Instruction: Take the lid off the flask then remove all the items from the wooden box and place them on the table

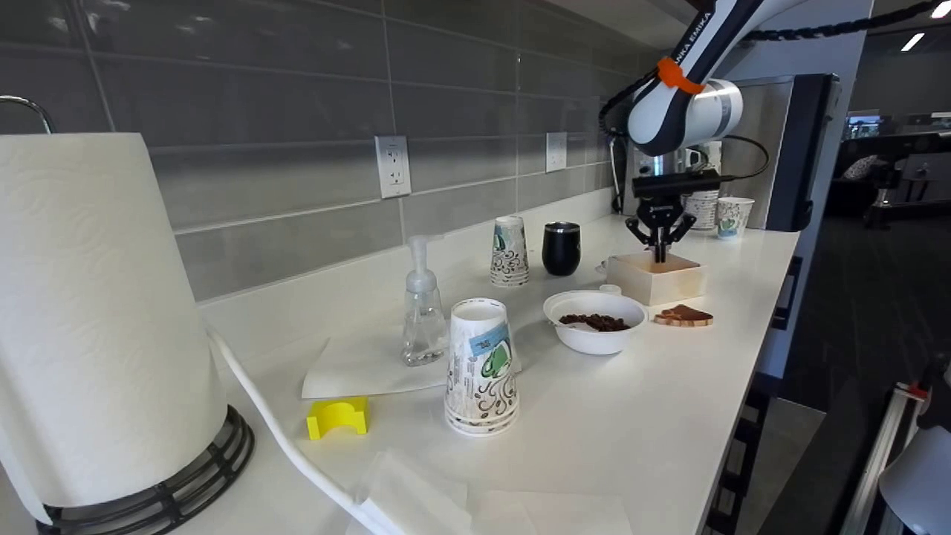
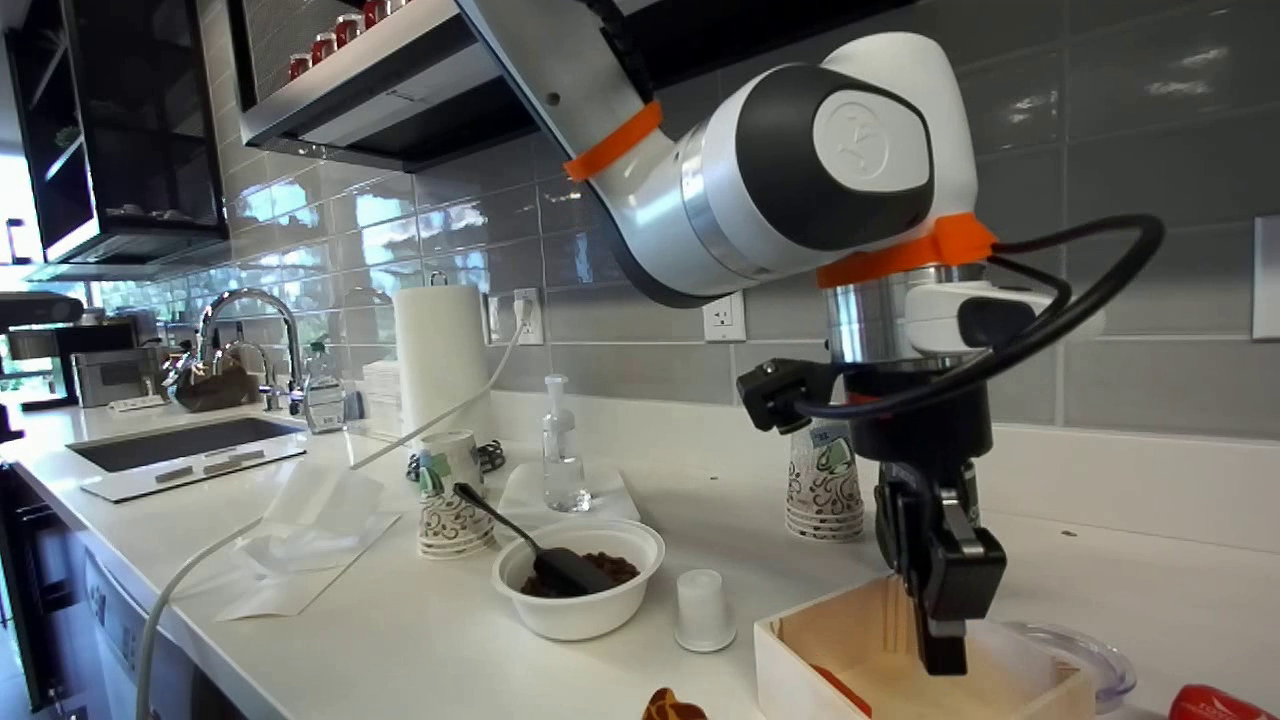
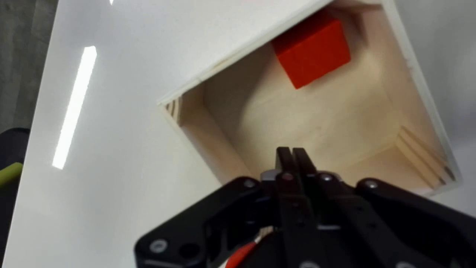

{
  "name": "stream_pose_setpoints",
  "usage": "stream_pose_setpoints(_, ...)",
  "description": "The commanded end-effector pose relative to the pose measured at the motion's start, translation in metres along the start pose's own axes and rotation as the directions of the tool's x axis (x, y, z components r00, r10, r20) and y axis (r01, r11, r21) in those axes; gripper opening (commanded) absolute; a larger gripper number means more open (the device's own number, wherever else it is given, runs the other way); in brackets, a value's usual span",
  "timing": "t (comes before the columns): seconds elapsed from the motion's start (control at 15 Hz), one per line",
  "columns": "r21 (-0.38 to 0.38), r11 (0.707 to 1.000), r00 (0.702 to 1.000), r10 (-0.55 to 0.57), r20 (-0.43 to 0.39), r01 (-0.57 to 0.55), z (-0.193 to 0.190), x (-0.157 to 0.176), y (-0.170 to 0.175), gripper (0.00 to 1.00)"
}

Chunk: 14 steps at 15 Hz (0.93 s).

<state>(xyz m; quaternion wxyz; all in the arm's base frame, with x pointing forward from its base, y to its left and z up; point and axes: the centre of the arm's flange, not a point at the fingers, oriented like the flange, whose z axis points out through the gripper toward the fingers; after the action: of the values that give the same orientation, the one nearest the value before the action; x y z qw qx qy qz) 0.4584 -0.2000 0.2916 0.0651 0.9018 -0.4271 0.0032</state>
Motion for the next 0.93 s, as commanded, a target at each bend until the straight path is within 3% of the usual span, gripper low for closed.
stream_pose_setpoints(0.0, 0.026, 1.0, 1.0, -0.011, 0.016, 0.01, -0.023, -0.006, 0.006, 0.39)
stream_pose_setpoints(0.53, 0.1, 0.989, 0.982, -0.119, 0.149, 0.105, -0.003, -0.028, -0.01, 0.98)
stream_pose_setpoints(0.87, 0.088, 0.992, 0.982, -0.107, 0.155, 0.094, 0.012, -0.03, -0.003, 1.0)
